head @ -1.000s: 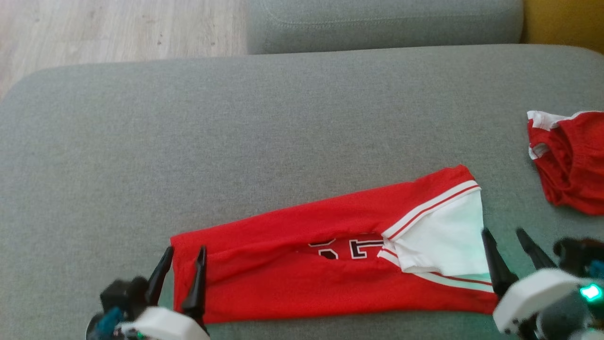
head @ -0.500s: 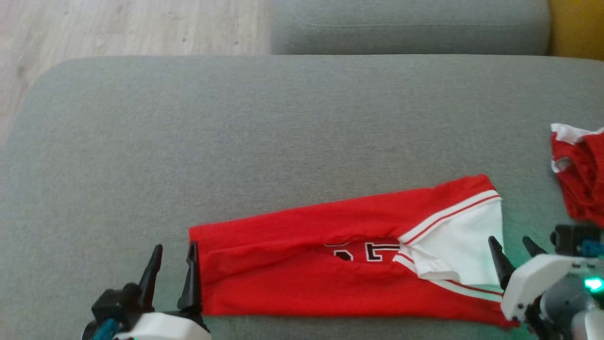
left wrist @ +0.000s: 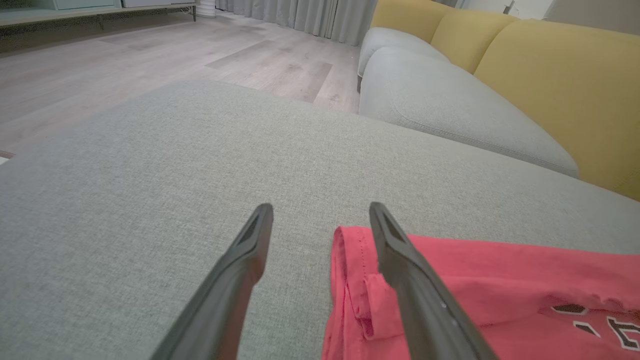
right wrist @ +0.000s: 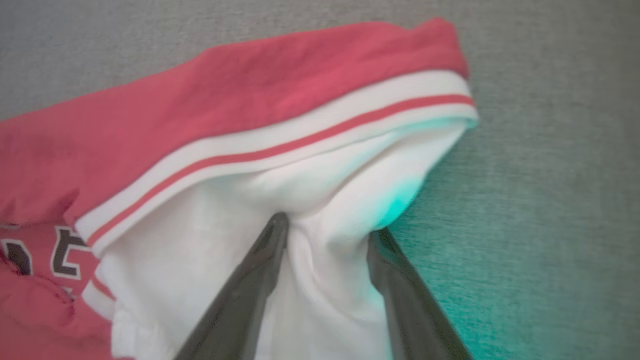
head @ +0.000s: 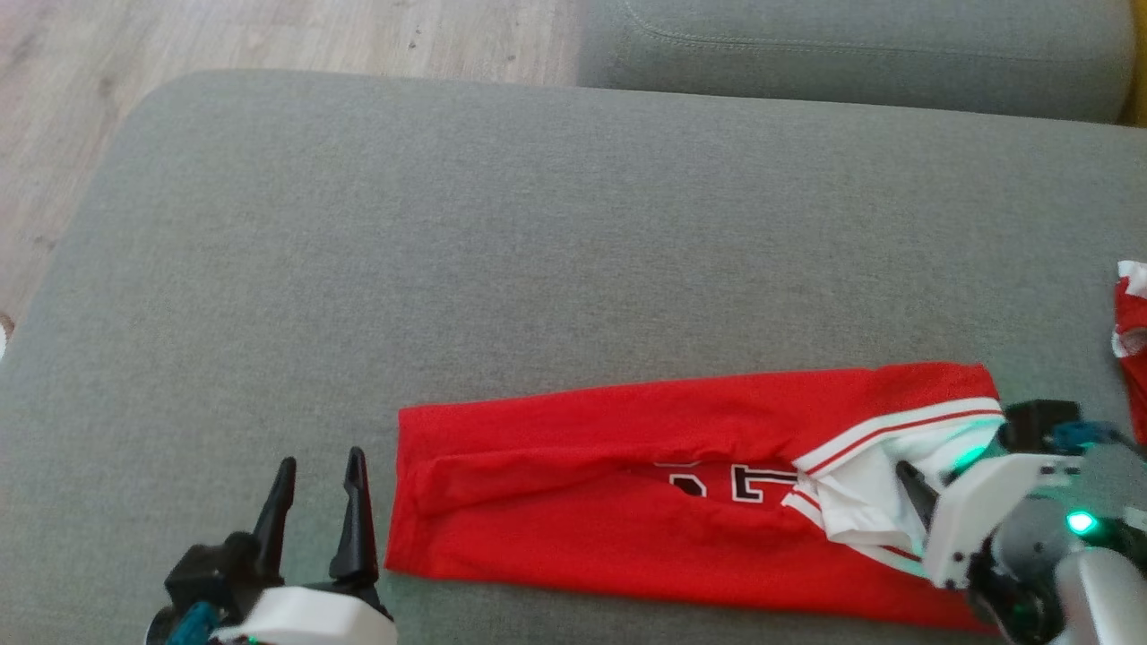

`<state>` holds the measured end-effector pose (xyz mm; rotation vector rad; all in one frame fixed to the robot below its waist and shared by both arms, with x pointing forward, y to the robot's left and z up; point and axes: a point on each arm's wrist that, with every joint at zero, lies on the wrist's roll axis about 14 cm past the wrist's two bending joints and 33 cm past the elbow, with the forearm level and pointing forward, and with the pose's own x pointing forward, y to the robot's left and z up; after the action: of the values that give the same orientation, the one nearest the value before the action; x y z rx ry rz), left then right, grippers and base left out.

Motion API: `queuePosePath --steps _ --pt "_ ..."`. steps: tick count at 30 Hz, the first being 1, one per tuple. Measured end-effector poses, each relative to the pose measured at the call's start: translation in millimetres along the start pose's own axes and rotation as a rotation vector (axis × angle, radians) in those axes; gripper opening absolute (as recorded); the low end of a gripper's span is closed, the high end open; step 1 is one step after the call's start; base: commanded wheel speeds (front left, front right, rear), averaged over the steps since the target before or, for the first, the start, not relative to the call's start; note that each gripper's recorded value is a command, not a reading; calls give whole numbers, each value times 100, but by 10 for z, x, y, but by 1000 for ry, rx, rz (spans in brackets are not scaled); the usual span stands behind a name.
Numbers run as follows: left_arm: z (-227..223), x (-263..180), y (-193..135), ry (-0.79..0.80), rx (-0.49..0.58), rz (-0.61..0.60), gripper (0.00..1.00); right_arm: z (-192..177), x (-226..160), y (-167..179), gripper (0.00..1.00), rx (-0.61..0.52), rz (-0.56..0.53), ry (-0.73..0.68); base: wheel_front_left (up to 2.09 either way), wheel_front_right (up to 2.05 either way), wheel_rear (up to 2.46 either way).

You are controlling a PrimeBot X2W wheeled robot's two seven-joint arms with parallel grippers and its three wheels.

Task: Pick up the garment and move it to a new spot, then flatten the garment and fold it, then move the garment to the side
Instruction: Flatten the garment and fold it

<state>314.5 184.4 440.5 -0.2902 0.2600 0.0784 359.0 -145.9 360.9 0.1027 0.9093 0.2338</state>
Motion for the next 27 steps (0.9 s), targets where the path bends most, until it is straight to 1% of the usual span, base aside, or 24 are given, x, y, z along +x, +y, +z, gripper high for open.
queuePosePath --steps 1,2,3,6,8,11,16,19,21,23,27 --pt "7 5 3 -2 1 3 100 -7 1 39 34 -11 10 2 0 0 0" --pt "15 13 -1 -4 2 2 100 -10 0 73 22 -23 18 3 0 0 0" --pt "21 23 -10 -6 3 -1 100 3 -3 90 0 -30 21 -6 0 0 0" --pt "47 60 -62 -11 6 -14 100 25 -28 43 0 -42 1 -40 0 0 0" --pt "79 99 -157 -20 12 -46 100 89 -88 -78 0 -29 -33 -80 0 0 0" --pt "92 138 -261 -22 17 -77 100 216 -220 -303 0 -16 -88 -135 0 0 0" --pt "85 190 -438 -17 25 -133 100 422 -615 -857 0 10 -225 -231 0 0 0" --pt "67 203 -541 -10 30 -165 100 456 -811 -1032 0 29 -275 -262 0 0 0" --pt "64 203 -585 -10 32 -179 100 473 -879 -1019 0 34 -276 -281 0 0 0" --pt "72 196 -603 -13 33 -185 100 506 -912 -913 0 36 -251 -306 0 0 0" --pt "92 161 -604 -22 34 -188 100 616 -904 -484 0 4 -143 -350 0 0 0"
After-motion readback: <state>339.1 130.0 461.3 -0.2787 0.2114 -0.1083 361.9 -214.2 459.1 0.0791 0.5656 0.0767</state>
